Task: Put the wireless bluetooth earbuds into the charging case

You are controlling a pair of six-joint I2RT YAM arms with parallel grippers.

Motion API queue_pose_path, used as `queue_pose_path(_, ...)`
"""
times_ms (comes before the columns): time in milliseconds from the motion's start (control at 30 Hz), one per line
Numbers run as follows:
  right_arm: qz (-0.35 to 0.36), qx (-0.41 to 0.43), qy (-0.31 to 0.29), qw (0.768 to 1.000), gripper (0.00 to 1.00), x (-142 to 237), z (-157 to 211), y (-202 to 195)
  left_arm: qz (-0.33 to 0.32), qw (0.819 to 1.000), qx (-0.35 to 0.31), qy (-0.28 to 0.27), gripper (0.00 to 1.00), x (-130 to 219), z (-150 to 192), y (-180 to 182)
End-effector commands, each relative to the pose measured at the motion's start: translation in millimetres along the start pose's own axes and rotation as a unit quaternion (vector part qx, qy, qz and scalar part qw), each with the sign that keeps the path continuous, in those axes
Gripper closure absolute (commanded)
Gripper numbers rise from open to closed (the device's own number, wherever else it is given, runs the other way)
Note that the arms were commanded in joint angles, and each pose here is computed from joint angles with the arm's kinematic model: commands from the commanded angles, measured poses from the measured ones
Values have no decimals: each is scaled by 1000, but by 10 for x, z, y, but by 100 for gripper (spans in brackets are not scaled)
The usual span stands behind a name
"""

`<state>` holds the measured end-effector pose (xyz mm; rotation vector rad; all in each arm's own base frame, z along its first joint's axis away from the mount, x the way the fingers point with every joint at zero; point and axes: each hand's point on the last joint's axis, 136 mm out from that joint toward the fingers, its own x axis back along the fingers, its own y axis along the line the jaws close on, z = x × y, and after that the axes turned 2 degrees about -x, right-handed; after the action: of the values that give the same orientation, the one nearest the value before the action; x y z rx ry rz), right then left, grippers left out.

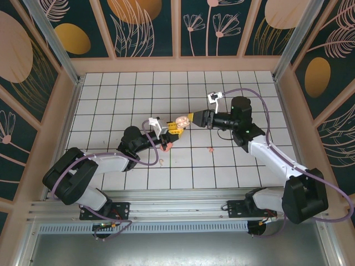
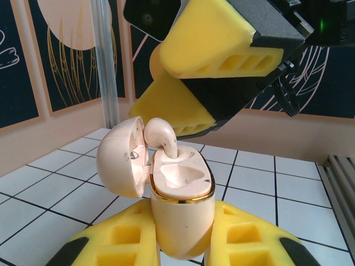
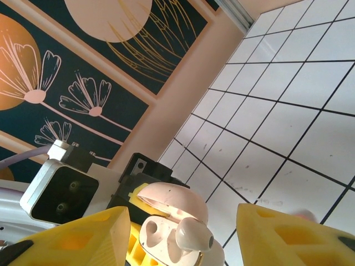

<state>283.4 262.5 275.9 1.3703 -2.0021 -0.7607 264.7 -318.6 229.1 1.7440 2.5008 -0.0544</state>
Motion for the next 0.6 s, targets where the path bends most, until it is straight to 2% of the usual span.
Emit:
queue_pose_path(0,-27,12,5,1000,46,-23,-10,108,8,1000,-18,-21,85,18,-146,-38)
queue_pose_path(567,-30,17,22,999,60,-34,68,143,-10,1000,-17,-23,85,23,-159,19)
